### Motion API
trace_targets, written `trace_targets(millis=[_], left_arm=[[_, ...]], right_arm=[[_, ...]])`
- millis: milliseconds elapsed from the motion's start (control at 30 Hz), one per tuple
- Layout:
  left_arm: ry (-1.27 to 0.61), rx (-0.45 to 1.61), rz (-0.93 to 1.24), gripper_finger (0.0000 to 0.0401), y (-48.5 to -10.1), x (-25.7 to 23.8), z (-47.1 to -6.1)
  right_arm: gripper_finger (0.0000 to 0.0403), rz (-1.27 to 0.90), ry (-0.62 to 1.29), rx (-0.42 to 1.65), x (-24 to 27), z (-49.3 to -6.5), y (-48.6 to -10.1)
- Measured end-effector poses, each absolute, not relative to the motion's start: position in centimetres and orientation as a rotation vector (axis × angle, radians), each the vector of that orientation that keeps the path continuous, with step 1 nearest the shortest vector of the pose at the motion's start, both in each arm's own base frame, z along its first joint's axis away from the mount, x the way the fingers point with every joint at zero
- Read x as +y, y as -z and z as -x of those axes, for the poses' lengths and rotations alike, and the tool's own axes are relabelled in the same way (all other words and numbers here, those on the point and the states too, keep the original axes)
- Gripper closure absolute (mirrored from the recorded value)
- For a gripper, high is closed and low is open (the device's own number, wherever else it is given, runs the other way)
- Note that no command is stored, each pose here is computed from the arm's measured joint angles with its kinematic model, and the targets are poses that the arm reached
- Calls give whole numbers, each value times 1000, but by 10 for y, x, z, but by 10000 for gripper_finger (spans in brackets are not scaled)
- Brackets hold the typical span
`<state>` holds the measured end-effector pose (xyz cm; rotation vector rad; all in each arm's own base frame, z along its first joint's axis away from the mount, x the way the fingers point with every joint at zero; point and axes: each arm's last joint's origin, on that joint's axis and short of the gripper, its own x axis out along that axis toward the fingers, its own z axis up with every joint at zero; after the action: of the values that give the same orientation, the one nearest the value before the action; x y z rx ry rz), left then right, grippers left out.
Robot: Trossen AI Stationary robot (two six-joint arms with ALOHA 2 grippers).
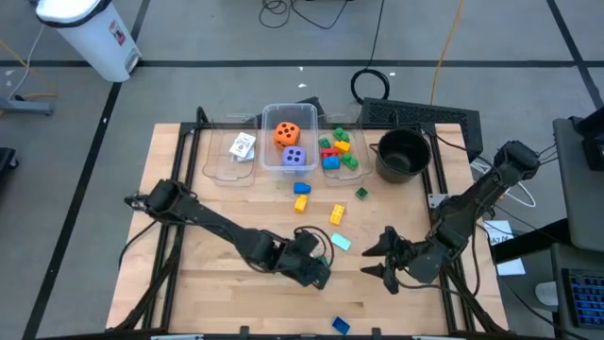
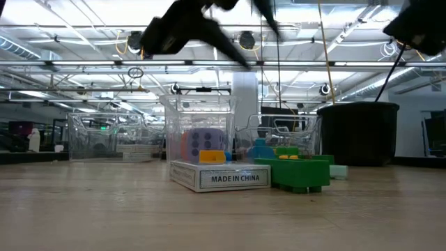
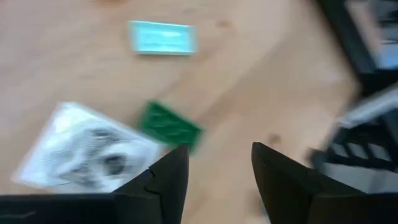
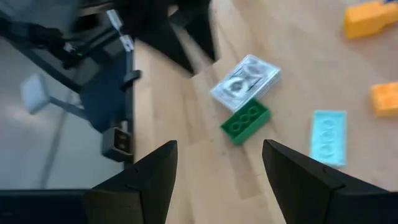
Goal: Pick & Place Toys
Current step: Put the black deck of cards into the left transparent bin
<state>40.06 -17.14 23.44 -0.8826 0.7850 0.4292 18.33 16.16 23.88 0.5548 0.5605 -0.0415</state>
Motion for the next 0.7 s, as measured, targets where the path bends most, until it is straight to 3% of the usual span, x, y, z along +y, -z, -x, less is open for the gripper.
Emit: trace_targets(millis=[167,433,700], left_arm=[[-562,851,869,242,-227,-153,-397],[-595,868,843,252,-220,-141,-402],[-588,996,863,252,-184,-146,-411]], right_arm=[[175,-634,-28,486,165,-179,-223],[175,-625,-46,459,164,-178,-217],[175,-565,6,444,161,-178,-215]])
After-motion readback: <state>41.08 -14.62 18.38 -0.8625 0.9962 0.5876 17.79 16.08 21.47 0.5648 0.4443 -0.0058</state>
